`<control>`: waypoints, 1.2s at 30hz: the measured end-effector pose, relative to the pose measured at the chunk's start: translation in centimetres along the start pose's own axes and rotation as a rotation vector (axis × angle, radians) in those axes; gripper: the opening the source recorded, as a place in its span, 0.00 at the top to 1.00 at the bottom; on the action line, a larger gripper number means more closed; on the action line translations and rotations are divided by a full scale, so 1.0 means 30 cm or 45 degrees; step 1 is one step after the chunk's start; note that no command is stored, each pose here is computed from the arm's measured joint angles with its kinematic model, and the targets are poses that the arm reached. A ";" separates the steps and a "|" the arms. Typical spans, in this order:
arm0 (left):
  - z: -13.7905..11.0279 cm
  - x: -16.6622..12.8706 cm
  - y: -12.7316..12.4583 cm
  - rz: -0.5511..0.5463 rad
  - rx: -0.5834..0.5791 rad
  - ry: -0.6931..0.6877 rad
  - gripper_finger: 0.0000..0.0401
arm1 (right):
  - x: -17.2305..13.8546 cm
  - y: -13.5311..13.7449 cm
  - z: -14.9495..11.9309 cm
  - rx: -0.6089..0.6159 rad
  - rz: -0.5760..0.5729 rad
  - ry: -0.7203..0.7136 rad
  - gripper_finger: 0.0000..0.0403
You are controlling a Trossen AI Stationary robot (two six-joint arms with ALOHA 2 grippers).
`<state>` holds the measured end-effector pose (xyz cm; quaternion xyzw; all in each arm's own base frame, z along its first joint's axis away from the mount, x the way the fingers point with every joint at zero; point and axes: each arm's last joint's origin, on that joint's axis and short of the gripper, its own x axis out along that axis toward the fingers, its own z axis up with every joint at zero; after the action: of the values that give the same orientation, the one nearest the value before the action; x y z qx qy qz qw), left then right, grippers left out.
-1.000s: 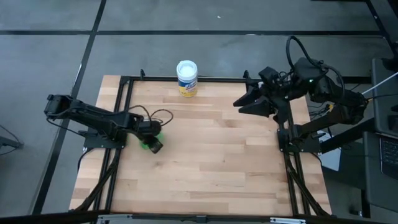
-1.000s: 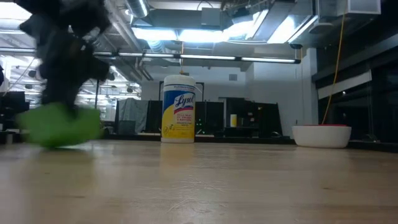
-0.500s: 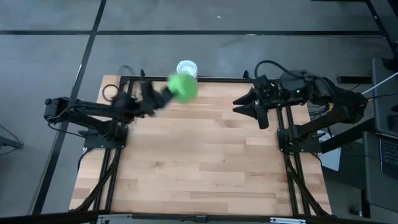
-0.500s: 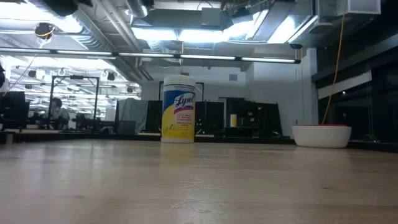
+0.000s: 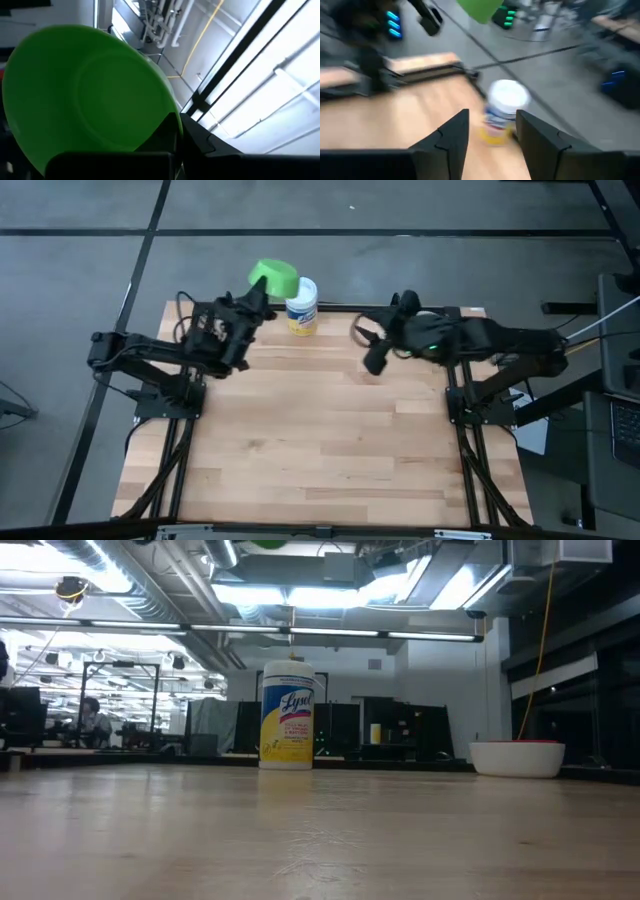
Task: Nest bowls inside each other
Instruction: Stack the green bowl on the red bowl
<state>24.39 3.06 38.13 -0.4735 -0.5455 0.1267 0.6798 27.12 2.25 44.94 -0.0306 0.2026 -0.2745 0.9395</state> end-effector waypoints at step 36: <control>-0.087 0.135 0.154 0.012 -0.380 0.027 0.99 | 0.239 0.021 0.079 0.048 -0.130 -0.273 0.60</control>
<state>29.75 6.92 37.16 -0.5732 -0.5487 0.0423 0.6071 33.89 -1.13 44.41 -0.0525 0.0940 -0.3208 0.9410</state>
